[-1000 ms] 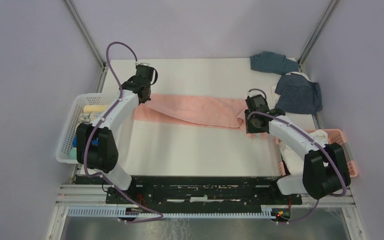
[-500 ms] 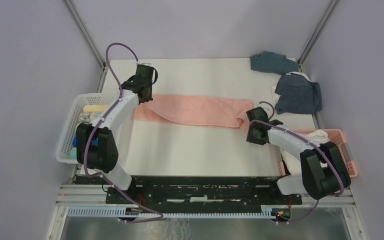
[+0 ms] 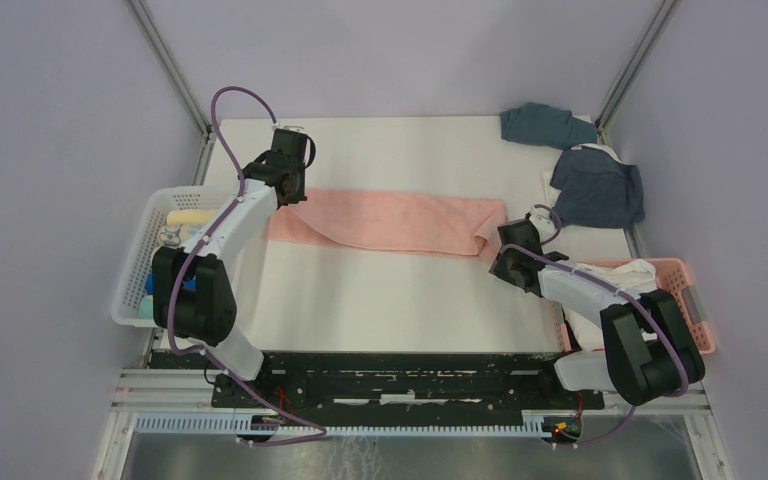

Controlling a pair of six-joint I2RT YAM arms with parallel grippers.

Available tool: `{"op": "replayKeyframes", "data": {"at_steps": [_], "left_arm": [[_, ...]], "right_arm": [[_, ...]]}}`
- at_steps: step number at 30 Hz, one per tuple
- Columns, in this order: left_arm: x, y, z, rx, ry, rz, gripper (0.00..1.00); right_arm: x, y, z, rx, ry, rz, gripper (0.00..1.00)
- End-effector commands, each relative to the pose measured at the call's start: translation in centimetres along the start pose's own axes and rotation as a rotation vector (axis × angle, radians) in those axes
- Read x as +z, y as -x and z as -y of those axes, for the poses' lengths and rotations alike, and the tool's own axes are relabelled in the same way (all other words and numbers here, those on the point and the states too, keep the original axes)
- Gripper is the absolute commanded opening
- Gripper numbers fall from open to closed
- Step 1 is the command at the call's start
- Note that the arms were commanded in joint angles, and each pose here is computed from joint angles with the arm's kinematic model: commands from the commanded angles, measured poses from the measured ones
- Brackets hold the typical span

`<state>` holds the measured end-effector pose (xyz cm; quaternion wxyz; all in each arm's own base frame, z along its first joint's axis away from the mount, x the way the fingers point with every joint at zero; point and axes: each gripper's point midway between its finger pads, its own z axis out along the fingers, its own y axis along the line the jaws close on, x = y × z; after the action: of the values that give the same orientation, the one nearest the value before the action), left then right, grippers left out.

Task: Roll the towels
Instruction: Flatten out the towel at the center of the board.

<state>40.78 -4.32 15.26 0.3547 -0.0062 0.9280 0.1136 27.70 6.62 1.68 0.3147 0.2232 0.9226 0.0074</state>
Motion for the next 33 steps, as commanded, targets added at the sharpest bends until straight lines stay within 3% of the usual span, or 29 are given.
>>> {"op": "replayKeyframes", "data": {"at_steps": [1, 7, 16, 20, 29, 33], "left_arm": [[-0.8, 2.1, 0.0, -0.066, -0.012, 0.062, 0.03], [-0.7, 2.1, -0.1, -0.064, -0.007, 0.057, 0.03], [-0.6, 3.3, -0.6, -0.092, -0.014, 0.07, 0.03], [-0.9, 6.1, -1.5, -0.159, -0.05, 0.11, 0.03], [-3.8, 15.5, -5.3, -0.342, -0.12, 0.279, 0.03], [-6.8, 18.4, -7.1, -0.41, -0.148, 0.366, 0.03]], "right_arm": [[0.9, 1.2, -0.3, 0.074, 0.007, 0.066, 0.46], [1.4, 0.7, -0.3, 0.078, 0.005, 0.037, 0.4], [-1.0, 2.2, 0.3, 0.001, -0.025, 0.039, 0.1], [-3.6, 6.7, 1.0, -0.119, -0.087, 0.151, 0.0], [-13.3, 20.8, 2.1, -0.405, -0.326, 0.454, 0.0], [-18.0, 24.7, 3.0, -0.479, -0.419, 0.534, 0.0]]}}
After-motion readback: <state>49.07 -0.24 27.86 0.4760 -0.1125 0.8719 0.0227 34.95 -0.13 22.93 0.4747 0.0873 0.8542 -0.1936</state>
